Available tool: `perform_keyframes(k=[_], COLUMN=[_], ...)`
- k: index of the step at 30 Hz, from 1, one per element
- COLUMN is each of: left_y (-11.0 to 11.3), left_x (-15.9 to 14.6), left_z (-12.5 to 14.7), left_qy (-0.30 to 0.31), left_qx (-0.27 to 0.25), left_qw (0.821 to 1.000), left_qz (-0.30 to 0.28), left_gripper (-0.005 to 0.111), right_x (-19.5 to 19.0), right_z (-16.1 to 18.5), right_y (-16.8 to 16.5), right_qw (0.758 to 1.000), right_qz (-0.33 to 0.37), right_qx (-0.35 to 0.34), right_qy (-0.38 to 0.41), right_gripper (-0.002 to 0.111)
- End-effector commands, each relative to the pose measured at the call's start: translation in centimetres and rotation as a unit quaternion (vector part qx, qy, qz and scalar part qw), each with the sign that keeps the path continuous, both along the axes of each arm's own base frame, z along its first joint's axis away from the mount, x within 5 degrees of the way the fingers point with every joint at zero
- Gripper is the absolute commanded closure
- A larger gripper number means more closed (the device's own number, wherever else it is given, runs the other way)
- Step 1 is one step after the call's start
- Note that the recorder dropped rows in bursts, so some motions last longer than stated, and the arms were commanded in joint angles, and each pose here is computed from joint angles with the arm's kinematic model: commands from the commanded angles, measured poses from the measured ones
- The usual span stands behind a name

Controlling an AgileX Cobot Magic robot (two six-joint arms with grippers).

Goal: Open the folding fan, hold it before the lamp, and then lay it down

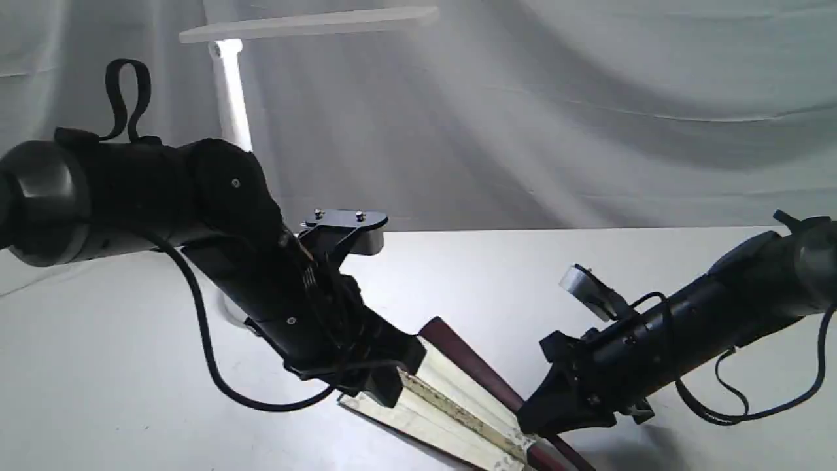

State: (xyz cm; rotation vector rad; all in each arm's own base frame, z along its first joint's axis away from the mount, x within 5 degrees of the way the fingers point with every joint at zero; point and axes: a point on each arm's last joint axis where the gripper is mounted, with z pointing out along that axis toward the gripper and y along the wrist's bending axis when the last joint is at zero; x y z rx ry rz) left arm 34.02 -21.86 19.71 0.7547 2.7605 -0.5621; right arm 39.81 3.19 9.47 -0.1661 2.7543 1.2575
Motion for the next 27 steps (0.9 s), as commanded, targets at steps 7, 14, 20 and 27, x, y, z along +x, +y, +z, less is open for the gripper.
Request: perform_keyframes(k=[7, 14, 20, 27], left_y=[0.2, 0.7, 1.6, 3.6], left_x=[-0.2, -0.4, -1.3, -3.5], left_z=[0.4, 1.3, 3.8, 5.0], left_qy=[0.005, -0.015, -0.066, -0.173], left_qx=[0.001, 0.018, 0.017, -0.002], left_qw=[1.0, 1.0, 0.998, 0.985], left_qz=[0.003, -0.011, -0.011, 0.013], left_gripper=[0.068, 0.084, 0.1, 0.107], right_x=[0.3, 0.3, 0.5, 1.0], right_z=[1.8, 4.1, 6.7, 8.2], right_y=[1.1, 1.1, 0.5, -0.5], right_qw=[0.994, 0.993, 0.989, 0.981], right_qz=[0.002, 0.004, -0.018, -0.067], right_qx=[0.102, 0.101, 0.114, 0.148], right_qy=[-0.024, -0.054, -0.087, -0.106], right_gripper=[0.108, 0.108, 0.108, 0.108])
